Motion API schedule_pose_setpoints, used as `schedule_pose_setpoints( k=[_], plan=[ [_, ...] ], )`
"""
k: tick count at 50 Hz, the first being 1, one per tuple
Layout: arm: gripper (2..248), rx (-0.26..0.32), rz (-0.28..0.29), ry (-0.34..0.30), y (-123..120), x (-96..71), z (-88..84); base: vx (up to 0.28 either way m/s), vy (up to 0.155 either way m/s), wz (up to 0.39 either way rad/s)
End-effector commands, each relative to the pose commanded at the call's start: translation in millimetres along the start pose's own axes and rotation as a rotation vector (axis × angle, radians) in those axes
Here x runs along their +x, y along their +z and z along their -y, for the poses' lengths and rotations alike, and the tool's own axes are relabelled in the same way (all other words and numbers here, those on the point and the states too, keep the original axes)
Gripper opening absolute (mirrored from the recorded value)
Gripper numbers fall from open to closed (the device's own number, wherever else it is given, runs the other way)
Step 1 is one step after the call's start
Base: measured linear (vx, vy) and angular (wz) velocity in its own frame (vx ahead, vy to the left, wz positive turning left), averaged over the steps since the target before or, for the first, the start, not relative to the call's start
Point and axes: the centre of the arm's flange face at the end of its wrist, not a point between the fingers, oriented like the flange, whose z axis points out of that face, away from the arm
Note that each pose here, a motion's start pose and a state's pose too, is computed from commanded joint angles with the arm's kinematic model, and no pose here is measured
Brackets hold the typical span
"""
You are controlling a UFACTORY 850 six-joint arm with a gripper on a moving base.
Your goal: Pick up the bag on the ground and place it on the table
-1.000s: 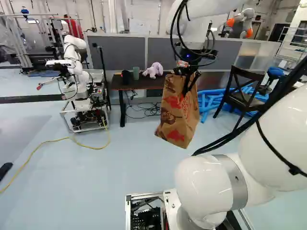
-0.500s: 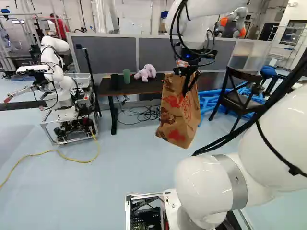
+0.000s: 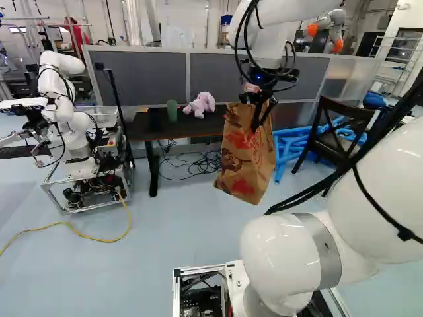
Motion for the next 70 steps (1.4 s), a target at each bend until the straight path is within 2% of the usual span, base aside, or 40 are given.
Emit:
schedule_pose_setpoints(
  k=[70],
  plan=[
    [23,0.000,0.000,0.000,0.0,0.0,0.0,0.232,0.000,-0.017]
  ],
)
